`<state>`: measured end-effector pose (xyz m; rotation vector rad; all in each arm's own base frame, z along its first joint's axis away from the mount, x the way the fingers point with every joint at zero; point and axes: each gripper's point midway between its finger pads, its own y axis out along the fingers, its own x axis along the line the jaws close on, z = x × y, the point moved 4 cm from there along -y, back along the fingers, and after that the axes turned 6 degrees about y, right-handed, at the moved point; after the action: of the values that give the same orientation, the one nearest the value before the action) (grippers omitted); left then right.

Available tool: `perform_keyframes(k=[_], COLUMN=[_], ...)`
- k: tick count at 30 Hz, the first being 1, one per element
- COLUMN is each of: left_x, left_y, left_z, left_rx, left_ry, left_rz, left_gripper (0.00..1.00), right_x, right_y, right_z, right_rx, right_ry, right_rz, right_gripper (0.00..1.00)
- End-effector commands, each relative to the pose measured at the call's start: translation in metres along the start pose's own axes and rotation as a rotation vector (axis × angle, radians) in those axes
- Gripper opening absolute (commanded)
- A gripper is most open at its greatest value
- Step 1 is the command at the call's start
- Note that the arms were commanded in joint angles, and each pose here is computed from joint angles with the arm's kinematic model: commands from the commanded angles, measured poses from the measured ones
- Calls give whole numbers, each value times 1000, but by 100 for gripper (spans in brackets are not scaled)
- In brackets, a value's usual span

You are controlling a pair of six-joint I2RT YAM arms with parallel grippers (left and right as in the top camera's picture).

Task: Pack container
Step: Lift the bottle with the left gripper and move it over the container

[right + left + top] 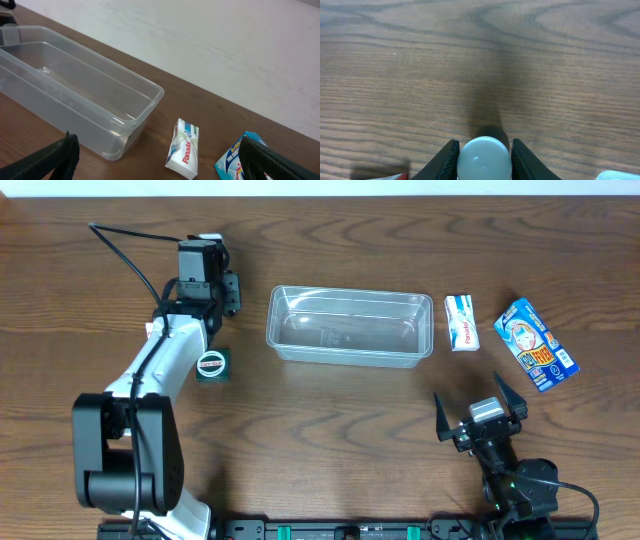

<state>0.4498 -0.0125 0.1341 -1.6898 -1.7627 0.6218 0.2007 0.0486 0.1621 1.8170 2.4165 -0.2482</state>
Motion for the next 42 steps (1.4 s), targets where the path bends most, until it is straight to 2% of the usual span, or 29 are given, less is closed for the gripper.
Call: perform_keyframes(k=[1, 9, 16, 24, 30, 42], left_x=[6, 12, 13, -14, -49, -82], left_y=[-27, -71, -121, -169, -175, -161], left_z=[-27, -39, -46, -51, -49, -43], left_rx=[-94, -130, -173, -233, -228, -197], left_ry=[-18, -69, -172, -166, -124, -91], left_rz=[-19, -16, 2, 81, 157, 185], left_gripper=[33, 32, 28, 28, 29, 28], right_x=[-2, -2, -2, -2, -2, -2], right_y=[0, 0, 0, 0, 0, 0], right_z=[2, 2, 2, 2, 2, 2], right_rx=[7, 6, 7, 7, 6, 6], right_ry=[-6, -6, -6, -6, -6, -6], right_rz=[12, 12, 12, 12, 12, 12], right_gripper=[99, 99, 99, 99, 99, 99])
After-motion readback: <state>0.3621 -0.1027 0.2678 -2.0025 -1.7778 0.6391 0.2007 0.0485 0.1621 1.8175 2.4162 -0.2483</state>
